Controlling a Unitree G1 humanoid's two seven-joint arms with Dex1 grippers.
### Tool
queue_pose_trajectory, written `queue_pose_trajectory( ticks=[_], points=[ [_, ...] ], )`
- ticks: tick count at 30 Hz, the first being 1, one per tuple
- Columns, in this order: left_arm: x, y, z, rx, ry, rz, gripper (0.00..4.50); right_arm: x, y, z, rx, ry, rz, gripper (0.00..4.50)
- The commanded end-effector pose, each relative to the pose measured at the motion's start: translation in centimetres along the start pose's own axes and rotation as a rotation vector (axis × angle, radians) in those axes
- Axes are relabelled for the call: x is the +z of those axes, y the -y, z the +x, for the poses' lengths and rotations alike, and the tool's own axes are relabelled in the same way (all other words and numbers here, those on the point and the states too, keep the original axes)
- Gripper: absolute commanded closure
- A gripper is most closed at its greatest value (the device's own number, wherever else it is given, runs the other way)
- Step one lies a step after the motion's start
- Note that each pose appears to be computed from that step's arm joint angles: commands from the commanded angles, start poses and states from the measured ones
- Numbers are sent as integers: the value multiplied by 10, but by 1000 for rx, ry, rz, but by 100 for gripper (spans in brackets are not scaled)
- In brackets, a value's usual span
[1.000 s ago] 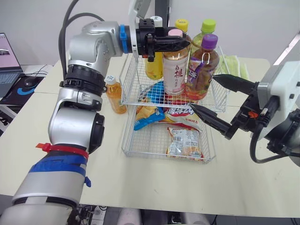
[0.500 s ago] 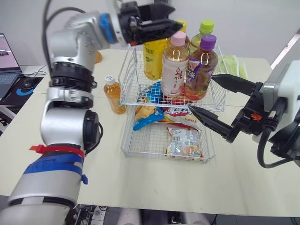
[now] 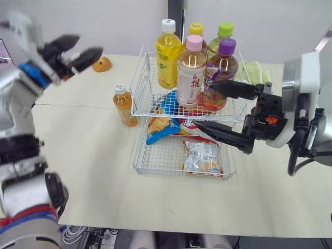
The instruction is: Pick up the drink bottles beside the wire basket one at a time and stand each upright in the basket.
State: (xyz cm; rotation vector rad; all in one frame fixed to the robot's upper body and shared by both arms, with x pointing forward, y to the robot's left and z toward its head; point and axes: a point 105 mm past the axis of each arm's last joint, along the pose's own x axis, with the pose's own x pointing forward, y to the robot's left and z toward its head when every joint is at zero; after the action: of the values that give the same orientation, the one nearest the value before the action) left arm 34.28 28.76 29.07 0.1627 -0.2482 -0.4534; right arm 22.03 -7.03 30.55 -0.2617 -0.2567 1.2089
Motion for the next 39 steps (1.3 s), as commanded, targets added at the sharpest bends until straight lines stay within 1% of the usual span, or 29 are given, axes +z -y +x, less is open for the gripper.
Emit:
queue_pose_trajectory(
  ticks=[1, 3, 5, 8, 12, 16, 21, 28, 34, 39],
  points=[
    [-5, 6, -43, 125, 54, -16, 10, 8, 5, 3, 46, 49, -27, 0],
    [-30, 23, -71, 186, 22, -81, 10, 7, 8, 7, 75, 51, -30, 0],
    [-51, 39, -99, 255, -18, -125, 10, 4, 12, 11, 93, 48, -35, 0],
    [-63, 54, -119, 302, -58, -145, 10, 3, 17, 14, 105, 53, -41, 0],
    [-66, 67, -123, 326, -58, -169, 10, 2, 22, 17, 119, 58, -45, 0],
    [-62, 70, -108, 293, -38, -171, 10, 3, 25, 18, 121, 63, -56, 0],
    [-63, 70, -76, 227, -27, -174, 10, 4, 28, 14, 70, 50, -75, 0],
    [-64, 73, -14, 113, -15, -157, 10, 3, 29, 3, -35, 9, -89, 0],
    [-63, 66, 36, 96, -11, -117, 10, 4, 25, -7, -101, -10, -99, 0],
    [-67, 62, 57, 98, -32, -93, 10, 6, 20, -11, -127, -20, -103, 0]
  ],
)
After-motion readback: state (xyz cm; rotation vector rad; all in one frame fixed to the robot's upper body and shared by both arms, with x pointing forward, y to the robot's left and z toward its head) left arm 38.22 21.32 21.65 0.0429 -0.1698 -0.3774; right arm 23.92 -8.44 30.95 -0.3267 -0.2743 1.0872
